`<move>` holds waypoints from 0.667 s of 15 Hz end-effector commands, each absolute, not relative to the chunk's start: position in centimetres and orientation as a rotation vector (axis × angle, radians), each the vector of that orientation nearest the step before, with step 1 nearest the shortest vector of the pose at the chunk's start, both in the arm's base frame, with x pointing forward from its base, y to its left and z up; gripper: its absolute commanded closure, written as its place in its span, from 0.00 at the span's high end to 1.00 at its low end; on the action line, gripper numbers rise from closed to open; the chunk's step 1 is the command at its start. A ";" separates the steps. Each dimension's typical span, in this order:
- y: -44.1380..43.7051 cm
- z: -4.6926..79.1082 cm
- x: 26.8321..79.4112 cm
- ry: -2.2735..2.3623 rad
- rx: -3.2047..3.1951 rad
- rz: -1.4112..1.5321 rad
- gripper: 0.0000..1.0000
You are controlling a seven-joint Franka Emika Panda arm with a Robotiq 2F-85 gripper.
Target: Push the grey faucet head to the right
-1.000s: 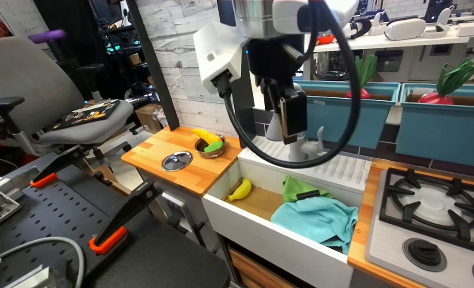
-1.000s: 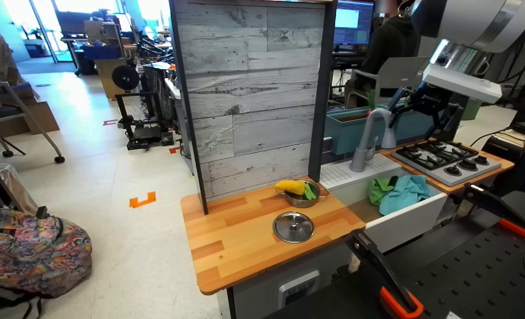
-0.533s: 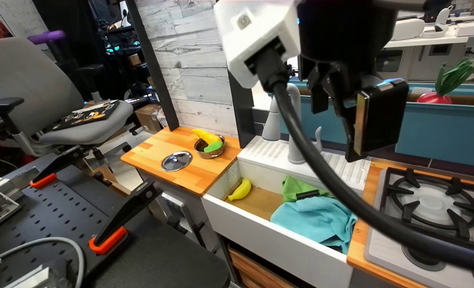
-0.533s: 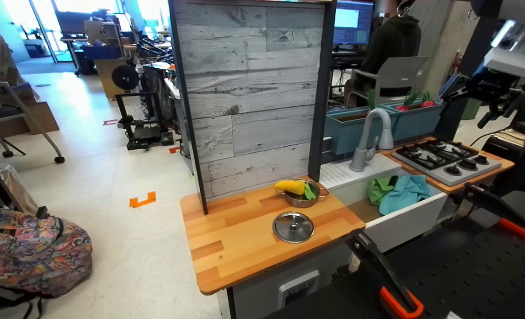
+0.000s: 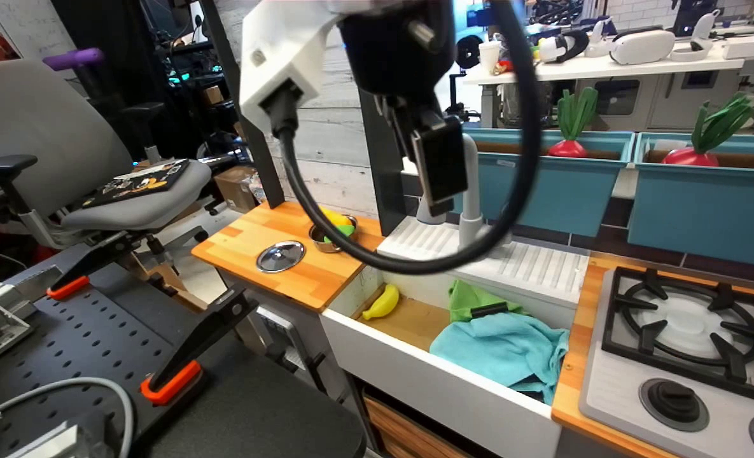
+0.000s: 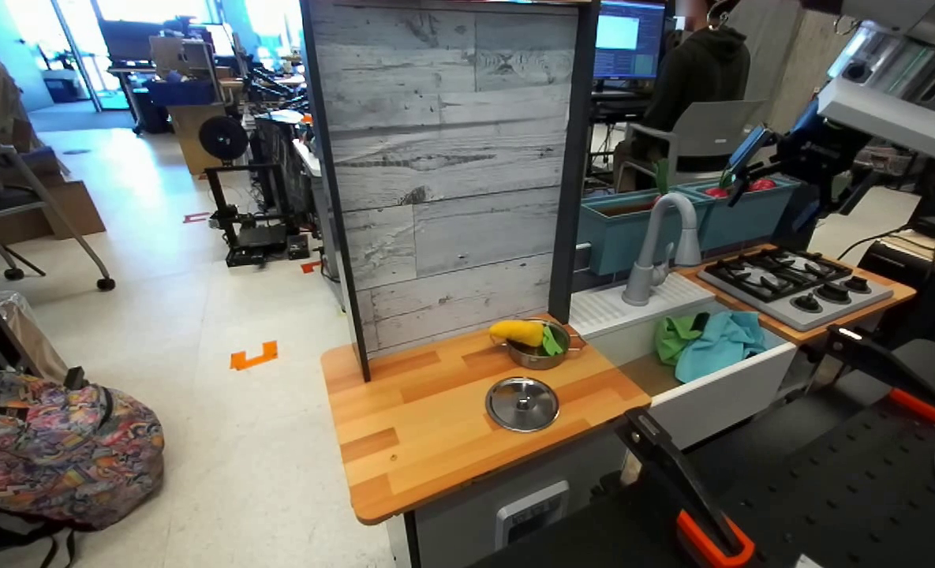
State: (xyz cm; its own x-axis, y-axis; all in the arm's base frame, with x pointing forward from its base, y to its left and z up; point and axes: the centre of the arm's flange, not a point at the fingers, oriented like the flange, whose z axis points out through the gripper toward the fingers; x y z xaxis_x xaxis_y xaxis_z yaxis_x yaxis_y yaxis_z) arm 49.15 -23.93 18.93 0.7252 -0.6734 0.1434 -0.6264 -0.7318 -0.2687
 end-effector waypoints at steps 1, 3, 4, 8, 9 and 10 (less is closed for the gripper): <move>-18.2 21.8 48.0 0.981 -2.684 -0.416 1.00; -14.9 23.1 48.1 0.943 -2.645 -0.432 1.00; -17.3 21.2 49.6 0.976 -2.669 -0.376 1.00; -16.7 21.3 49.5 0.976 -2.664 -0.372 1.00; -16.9 21.1 49.4 0.983 -2.663 -0.368 1.00; -17.0 21.0 49.3 0.987 -2.662 -0.366 1.00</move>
State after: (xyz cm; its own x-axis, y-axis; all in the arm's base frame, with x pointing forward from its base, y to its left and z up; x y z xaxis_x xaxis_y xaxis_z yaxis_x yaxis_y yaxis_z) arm 49.34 -17.02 21.01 0.7347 -0.6642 0.1381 -0.5940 -0.7281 -0.3422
